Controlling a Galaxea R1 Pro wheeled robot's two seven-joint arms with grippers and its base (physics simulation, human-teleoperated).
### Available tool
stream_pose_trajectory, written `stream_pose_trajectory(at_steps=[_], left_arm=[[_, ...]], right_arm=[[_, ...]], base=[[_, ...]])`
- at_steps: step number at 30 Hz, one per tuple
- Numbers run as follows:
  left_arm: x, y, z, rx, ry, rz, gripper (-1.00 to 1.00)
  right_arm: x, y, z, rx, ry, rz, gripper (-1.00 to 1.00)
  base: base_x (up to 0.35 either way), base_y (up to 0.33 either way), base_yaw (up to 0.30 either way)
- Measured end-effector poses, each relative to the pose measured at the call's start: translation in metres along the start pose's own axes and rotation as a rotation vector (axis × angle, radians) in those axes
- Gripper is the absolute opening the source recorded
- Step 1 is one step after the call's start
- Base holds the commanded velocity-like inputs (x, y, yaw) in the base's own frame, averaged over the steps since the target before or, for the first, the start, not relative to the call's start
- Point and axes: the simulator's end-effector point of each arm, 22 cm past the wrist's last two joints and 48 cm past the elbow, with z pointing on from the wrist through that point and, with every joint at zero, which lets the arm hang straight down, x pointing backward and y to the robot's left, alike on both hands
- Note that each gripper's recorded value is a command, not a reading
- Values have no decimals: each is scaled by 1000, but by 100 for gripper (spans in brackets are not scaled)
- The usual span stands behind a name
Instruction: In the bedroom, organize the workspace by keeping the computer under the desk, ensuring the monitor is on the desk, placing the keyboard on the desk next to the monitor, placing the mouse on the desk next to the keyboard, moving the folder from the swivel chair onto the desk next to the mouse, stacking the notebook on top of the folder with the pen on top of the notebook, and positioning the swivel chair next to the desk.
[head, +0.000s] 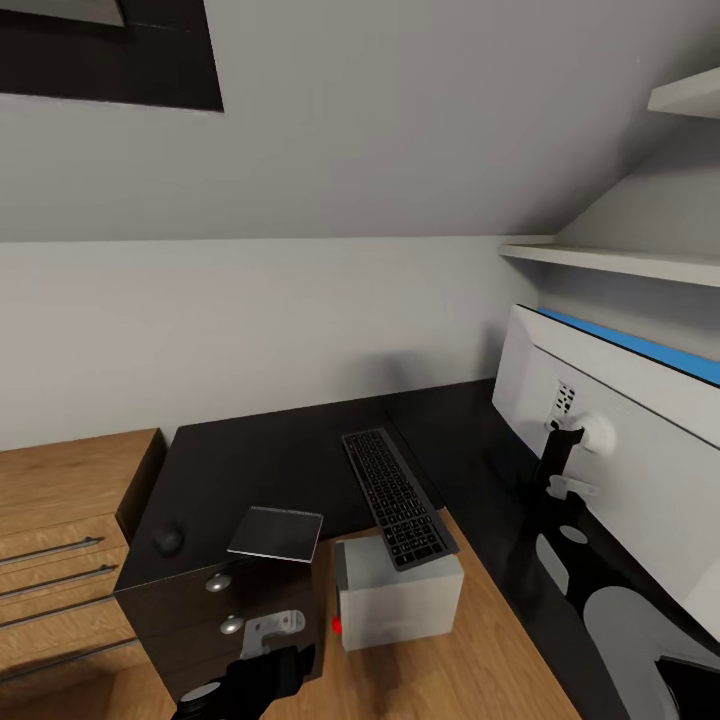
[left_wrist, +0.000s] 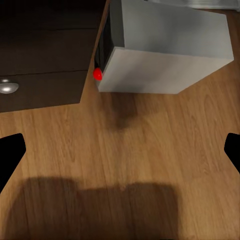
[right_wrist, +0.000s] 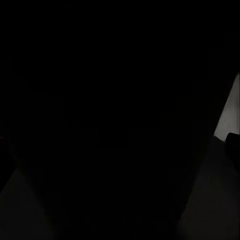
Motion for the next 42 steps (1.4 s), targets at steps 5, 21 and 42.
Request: stream_pose_trajectory(at_steps=[5,21,42], left_arm=[[0,0,0,0,0,0,100],[1,0,0,0,1,0,100],[1,0,0,0,3,0,100]], right_arm=[[0,0,0,0,-1,-1,100],[0,0,0,-2,0,-5,100],[0,3,0,-6,1,-5,100]], base=[[0,0,0],[0,0,0],[0,0,0]])
